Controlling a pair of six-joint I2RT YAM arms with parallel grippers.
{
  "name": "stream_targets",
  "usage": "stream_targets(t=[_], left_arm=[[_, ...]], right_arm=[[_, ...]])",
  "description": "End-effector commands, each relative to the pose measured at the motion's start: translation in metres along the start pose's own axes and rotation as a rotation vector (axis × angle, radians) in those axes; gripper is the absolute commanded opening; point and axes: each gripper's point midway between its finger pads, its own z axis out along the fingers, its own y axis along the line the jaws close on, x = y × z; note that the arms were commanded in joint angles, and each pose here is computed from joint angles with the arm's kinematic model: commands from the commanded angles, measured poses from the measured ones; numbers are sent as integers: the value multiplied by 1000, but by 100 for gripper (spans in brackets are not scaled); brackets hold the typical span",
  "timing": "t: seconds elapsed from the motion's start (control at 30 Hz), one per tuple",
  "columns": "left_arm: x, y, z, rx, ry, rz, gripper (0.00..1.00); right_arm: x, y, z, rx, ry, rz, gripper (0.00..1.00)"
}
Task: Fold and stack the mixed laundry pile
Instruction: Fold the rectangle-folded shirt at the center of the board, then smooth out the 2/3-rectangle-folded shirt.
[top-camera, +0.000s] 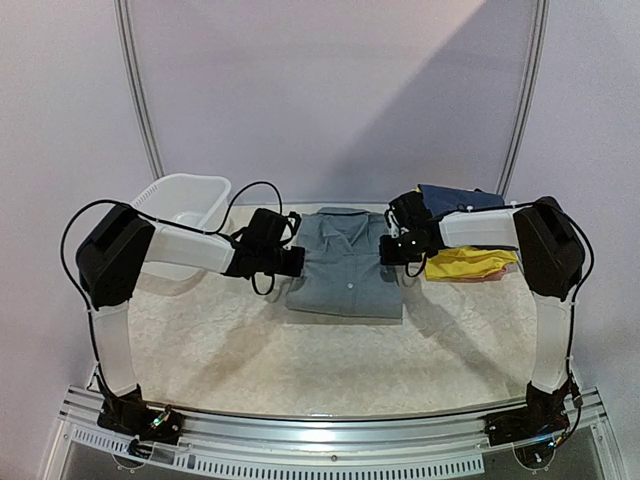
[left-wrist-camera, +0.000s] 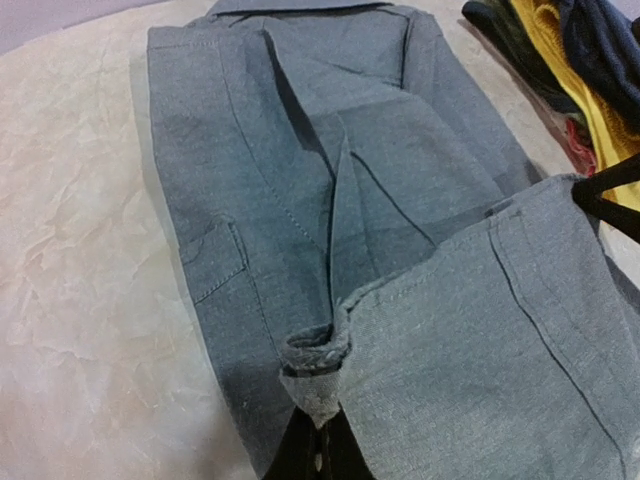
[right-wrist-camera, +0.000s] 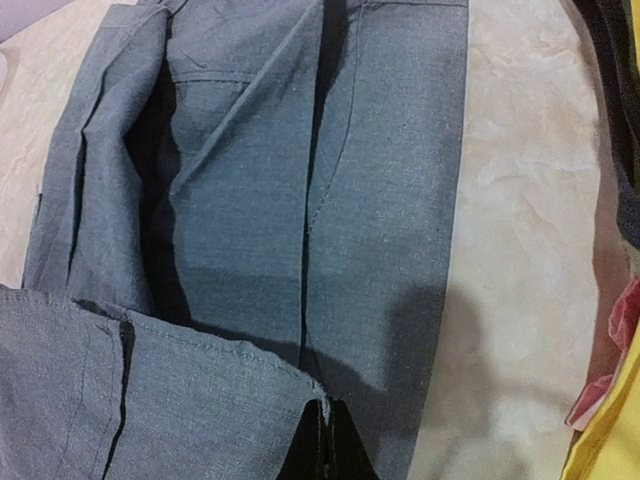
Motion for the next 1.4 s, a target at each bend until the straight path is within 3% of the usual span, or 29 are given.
stream_targets(t=[0.0, 0.1, 0.23, 0.43, 0.53, 0.6, 0.77, 0.9, 1.0, 1.37], left_arm=[[3, 18, 19, -48, 14, -10, 0], [7, 22, 24, -62, 25, -24, 0], [7, 24, 20, -70, 20, -40, 9], [-23, 8, -16, -46, -40, 9, 45], [-36, -6, -36, -35, -42, 59, 60], [-40, -14, -49, -38, -36, 91, 64], [-36, -56, -73, 87, 5, 164, 55], [-17, -94, -86, 267, 80, 164, 37], [6, -113, -86, 340, 148, 202, 31], [70, -105, -46, 306, 293, 236, 23]], right_arm=[[-7, -5, 17, 0, -18, 15, 0], [-8, -3, 22, -10, -13, 15, 0], [-7, -1, 27, -21, -1, 12, 0], [-9, 2, 26, -33, -1, 12, 0], [-7, 8, 27, -66, 10, 12, 0], [-6, 9, 28, -70, 14, 13, 0], [-4, 9, 31, -69, 26, 17, 0], [-3, 8, 31, -68, 31, 21, 0], [-3, 8, 32, -65, 34, 23, 0], [0, 9, 36, -67, 48, 31, 0]])
